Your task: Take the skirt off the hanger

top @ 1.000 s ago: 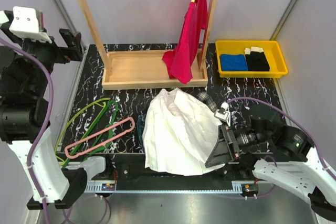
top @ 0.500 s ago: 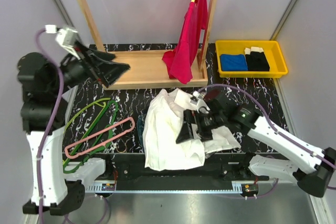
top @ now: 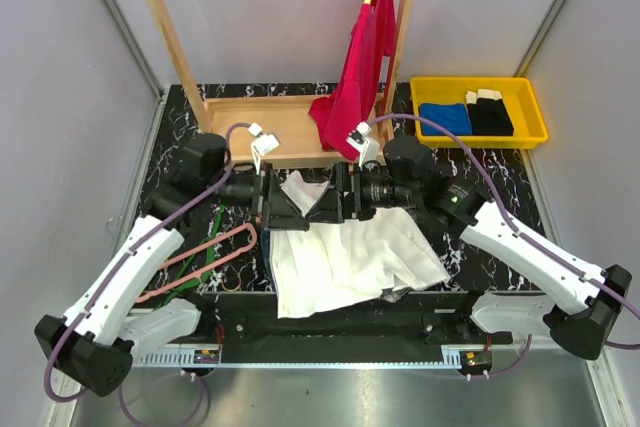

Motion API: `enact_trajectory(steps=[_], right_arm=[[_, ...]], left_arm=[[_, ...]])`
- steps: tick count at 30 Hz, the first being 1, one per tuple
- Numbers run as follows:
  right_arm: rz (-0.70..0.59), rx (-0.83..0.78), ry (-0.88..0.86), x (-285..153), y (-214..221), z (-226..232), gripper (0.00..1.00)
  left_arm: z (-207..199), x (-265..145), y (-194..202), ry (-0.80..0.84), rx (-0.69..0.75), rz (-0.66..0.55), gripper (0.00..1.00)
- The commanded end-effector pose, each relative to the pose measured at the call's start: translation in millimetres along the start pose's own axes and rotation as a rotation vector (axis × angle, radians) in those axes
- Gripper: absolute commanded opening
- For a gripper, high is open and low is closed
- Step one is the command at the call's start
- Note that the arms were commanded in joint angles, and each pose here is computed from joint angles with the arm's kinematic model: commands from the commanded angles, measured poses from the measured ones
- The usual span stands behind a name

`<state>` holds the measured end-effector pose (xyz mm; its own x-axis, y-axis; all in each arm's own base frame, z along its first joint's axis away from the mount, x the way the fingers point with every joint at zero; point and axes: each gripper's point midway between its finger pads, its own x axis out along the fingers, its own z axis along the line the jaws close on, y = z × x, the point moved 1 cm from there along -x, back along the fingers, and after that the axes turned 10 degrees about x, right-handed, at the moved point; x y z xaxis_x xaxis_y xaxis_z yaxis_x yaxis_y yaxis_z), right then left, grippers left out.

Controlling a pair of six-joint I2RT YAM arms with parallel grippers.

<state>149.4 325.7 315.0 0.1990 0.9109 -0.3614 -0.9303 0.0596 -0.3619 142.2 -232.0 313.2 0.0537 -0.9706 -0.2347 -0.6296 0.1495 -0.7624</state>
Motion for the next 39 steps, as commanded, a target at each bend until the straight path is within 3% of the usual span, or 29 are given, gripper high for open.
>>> enact_trajectory(steps=[1, 4, 8, 13, 16, 20, 21, 24, 26, 27, 29, 30, 32, 35, 39], right_arm=[[-0.072, 0.012, -0.068, -5.5, -8.7, 11.6, 1.00], [-0.074, 0.028, -0.077, -9.0, -7.1, 13.8, 1.00], [-0.151, -0.017, -0.168, -42.4, -16.2, 52.9, 1.00], [-0.295, -0.082, -0.249, -81.1, -39.6, 98.8, 1.00], [-0.353, -0.114, -0.277, -94.2, -51.1, 117.3, 1.00], [-0.569, -0.184, -0.163, -119.8, -89.9, 119.3, 1.00], [-0.705, -0.177, -0.078, -131.3, -113.0, 111.1, 1.00], [-0.953, -0.223, 0.111, -156.9, -159.8, 99.1, 1.00], [-1.004, -0.348, 0.233, -153.8, -189.0, 103.3, 1.00], [-1.094, -0.347, 0.272, -172.1, -205.3, 114.2, 1.00], [-1.118, -0.380, 0.399, -153.7, -230.5, 101.5, 1.00], [-1.173, -0.377, 0.415, -163.9, -243.1, 107.9, 1.00], [-1.170, -0.408, 0.457, -142.4, -263.3, 100.2, 1.00], [-1.170, -0.399, 0.457, -128.2, -285.8, 92.2, 1.00], [-1.168, -0.397, 0.466, -119.3, -288.2, 78.9, 1.00]], left_arm=[[7.5, 17.2, 8.7, 0.028, 0.093, 0.001, 0.99], [23.1, 37.2, 24.1, 0.046, 0.050, 0.059, 0.99], [65.2, 61.4, 56.6, -0.017, 0.034, 0.162, 0.99], [131.4, 58.6, 122.6, -0.221, -0.005, 0.343, 0.99], [146.1, 45.2, 120.0, -0.300, -0.038, 0.346, 0.99], [129.5, 13.1, 79.9, -0.327, 0.006, 0.279, 0.99], [112.1, 5.6, 60.6, -0.319, 0.043, 0.263, 0.99], [43.8, -15.9, -1.1, -0.234, 0.225, 0.168, 0.99], [5.4, -24.1, -29.4, -0.156, 0.269, 0.134, 0.99], [-31.7, -35.2, -50.4, -0.098, 0.315, 0.098, 0.99], [-54.0, -41.4, -66.5, -0.063, 0.332, 0.078, 0.99], [-73.5, -50.3, -79.6, -0.061, 0.380, 0.047, 0.99], [-91.7, -61.9, -100.2, -0.091, 0.463, -0.002, 0.99], [-93.8, -77.0, -122.4, -0.180, 0.512, -0.068, 0.99], [-72.3, -98.2, -175.7, -0.423, 0.660, -0.266, 0.99]])
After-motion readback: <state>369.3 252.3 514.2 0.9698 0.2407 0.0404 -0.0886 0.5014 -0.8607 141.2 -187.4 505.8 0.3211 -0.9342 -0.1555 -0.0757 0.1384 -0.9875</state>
